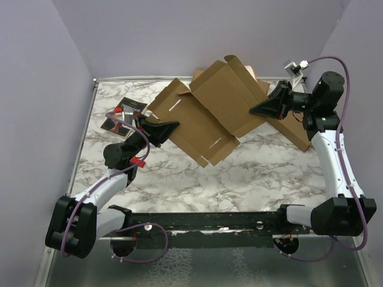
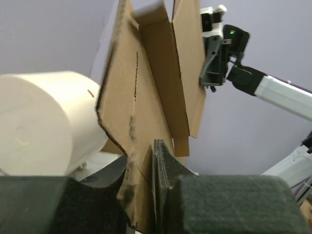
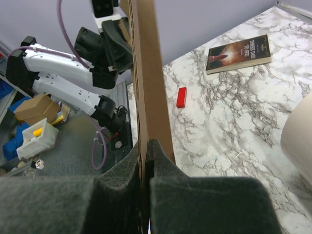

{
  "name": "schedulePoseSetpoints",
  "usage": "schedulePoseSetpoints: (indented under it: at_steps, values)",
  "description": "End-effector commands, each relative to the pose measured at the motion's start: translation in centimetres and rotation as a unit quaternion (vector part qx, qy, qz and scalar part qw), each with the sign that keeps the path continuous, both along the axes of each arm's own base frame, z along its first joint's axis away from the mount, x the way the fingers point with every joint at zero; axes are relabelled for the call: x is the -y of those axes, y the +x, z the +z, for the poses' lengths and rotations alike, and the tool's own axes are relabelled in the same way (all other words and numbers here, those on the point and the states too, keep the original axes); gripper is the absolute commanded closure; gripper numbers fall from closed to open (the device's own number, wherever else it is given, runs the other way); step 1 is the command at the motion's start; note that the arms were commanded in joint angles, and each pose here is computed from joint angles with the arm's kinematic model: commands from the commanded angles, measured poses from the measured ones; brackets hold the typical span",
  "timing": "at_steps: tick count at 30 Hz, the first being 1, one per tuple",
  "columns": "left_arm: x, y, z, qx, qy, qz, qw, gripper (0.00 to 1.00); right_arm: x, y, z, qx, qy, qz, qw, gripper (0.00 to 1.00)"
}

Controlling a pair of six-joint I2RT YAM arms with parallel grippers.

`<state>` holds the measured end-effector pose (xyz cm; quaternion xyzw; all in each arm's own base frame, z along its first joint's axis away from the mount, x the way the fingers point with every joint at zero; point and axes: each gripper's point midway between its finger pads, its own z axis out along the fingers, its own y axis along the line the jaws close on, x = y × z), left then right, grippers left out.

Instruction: Fold the paper box

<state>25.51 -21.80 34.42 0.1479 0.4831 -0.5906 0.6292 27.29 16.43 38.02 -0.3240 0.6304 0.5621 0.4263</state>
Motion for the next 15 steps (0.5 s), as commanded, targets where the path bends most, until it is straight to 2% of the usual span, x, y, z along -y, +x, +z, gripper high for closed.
schedulePoseSetpoints:
  at_steps: [1, 7, 10, 12, 15]
  values:
    - [-1.5, 1.4, -2.4, -0.049, 0.017, 0.045, 0.998, 0.76, -0.2, -1.8, 2.3, 0.037, 0.002, 0.017, 0.999, 0.99]
    - [-3.4, 2.0, -5.0, -0.112, 0.018, 0.091, 0.989, 0.47, 0.0, -1.2, 2.7, 0.051, 0.001, 0.007, 0.999, 0.99]
    - [-5.2, 2.4, -6.4, -0.161, 0.013, 0.144, 0.976, 0.35, 0.1, -0.9, 2.6, 0.057, -0.001, 0.0, 0.998, 0.99]
    - [-6.6, 2.7, -8.3, -0.214, 0.029, 0.191, 0.958, 0.31, 0.1, -0.6, 2.5, 0.063, -0.003, -0.008, 0.998, 0.99]
    - [-7.9, 1.2, -6.9, -0.2, 0.025, 0.219, 0.955, 0.3, 0.2, -0.2, 2.3, 0.07, -0.007, -0.02, 0.997, 0.99]
